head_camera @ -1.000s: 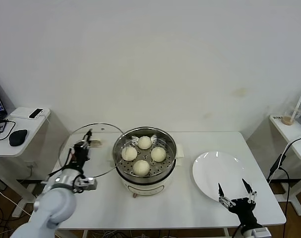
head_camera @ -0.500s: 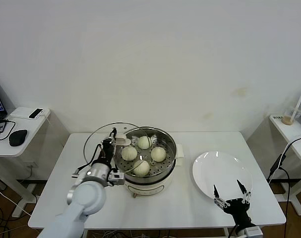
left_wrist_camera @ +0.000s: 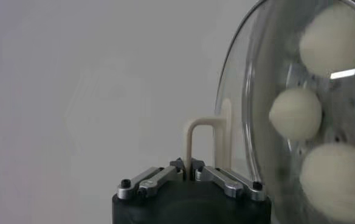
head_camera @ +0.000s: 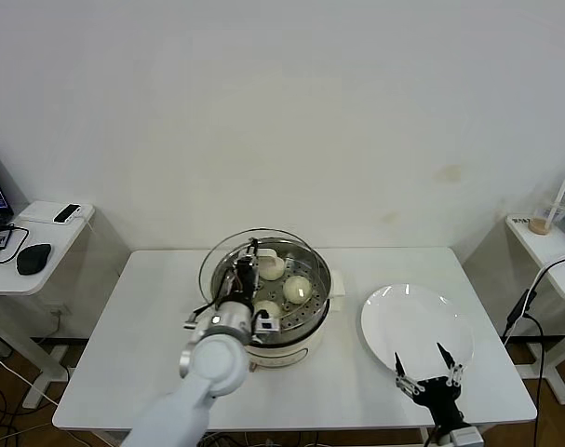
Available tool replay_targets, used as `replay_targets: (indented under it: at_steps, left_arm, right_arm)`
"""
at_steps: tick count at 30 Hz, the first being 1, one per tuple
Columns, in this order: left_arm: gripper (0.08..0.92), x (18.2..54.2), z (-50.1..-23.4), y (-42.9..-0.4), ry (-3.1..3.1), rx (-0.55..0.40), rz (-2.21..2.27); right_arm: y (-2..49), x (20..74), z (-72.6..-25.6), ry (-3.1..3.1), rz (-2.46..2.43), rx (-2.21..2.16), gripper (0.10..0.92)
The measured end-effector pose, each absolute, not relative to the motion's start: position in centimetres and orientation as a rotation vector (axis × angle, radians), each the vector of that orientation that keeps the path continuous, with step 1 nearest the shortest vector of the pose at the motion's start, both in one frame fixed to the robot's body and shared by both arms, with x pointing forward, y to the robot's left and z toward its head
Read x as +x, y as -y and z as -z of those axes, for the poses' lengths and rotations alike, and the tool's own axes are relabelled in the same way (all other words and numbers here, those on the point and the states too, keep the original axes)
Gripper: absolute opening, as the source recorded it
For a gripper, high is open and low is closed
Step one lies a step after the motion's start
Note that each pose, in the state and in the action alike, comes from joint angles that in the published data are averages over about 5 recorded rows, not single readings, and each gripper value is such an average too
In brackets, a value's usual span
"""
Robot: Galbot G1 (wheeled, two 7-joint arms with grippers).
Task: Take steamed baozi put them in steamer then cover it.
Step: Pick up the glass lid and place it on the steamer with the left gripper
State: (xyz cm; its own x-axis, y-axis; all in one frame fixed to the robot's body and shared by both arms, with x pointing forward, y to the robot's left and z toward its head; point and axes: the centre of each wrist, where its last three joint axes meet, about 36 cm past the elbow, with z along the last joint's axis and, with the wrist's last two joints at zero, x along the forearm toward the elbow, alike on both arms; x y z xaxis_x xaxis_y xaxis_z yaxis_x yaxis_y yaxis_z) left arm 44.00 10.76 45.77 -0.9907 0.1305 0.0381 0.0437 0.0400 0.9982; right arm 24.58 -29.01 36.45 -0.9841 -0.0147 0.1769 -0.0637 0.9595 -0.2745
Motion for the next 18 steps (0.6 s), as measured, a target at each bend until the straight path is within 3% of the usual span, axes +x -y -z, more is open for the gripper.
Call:
replay_targets:
  at_steps: [18]
  left_arm:
    - [0.136,45.0,-43.9,-8.2,-2.223,0.186,-2.146]
  right_arm:
    - [28.5,24.5,-35.6,2.922,-0.433,0.089,0.823]
